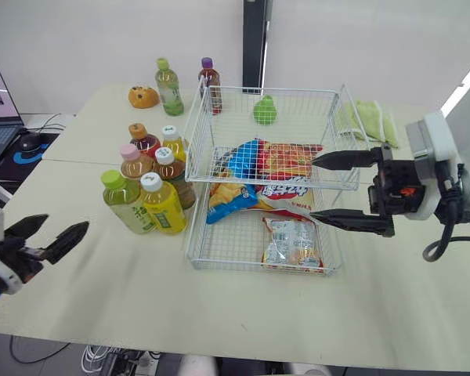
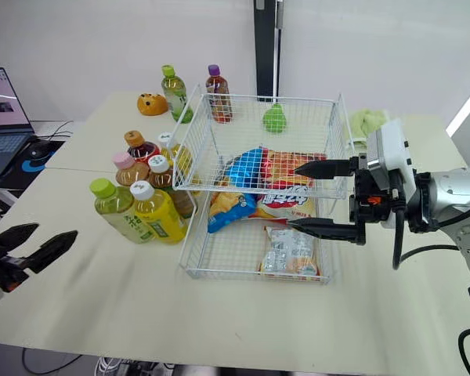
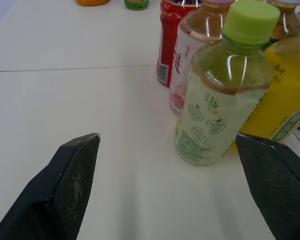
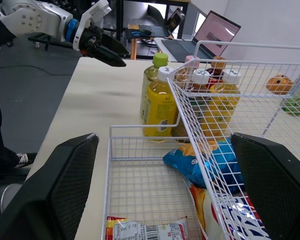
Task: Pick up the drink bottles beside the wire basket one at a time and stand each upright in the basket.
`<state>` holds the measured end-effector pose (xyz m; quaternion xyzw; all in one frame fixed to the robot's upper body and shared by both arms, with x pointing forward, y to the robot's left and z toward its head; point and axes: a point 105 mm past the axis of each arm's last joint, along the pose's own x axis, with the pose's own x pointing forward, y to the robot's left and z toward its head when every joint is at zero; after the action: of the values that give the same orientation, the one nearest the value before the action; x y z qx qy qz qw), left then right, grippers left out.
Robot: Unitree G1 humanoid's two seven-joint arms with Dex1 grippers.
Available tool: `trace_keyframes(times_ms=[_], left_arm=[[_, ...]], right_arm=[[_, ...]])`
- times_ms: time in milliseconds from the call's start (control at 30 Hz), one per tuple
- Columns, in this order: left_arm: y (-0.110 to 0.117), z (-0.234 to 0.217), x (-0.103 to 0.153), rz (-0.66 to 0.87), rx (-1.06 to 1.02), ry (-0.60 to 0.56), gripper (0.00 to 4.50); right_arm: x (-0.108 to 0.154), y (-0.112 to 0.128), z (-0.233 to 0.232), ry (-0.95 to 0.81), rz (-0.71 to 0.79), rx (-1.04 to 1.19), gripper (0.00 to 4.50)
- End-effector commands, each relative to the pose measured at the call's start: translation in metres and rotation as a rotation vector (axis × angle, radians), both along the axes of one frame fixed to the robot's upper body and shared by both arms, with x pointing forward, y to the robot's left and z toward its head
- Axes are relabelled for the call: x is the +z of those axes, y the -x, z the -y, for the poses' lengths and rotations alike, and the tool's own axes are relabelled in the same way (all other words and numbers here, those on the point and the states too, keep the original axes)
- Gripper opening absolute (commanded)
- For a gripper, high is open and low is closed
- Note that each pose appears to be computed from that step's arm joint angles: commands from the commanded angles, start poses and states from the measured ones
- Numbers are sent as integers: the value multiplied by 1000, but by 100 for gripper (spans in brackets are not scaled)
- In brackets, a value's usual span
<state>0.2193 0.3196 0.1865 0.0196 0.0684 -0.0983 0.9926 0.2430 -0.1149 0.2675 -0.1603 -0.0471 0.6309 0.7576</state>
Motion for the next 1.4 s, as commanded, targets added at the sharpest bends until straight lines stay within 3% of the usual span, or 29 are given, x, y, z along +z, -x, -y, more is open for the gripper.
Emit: trace_keyframes(times_ms=[33, 300, 500, 1367, 1400], left_arm=[[0, 22, 22, 112, 0, -25, 448], [-36, 45, 43, 241, -28, -41, 448], [-55, 47, 37, 249, -26, -39, 448], [-81, 67, 20, 255, -77, -63, 448], [-81, 68, 19, 253, -80, -65, 430]], right_arm=[[4, 1, 1, 1, 41, 10, 450], [7, -2, 3, -2, 53, 8, 450], [9, -1, 3, 3, 60, 2, 450], [17, -1, 4, 10, 66, -28, 450], [17, -1, 5, 11, 67, -28, 450]])
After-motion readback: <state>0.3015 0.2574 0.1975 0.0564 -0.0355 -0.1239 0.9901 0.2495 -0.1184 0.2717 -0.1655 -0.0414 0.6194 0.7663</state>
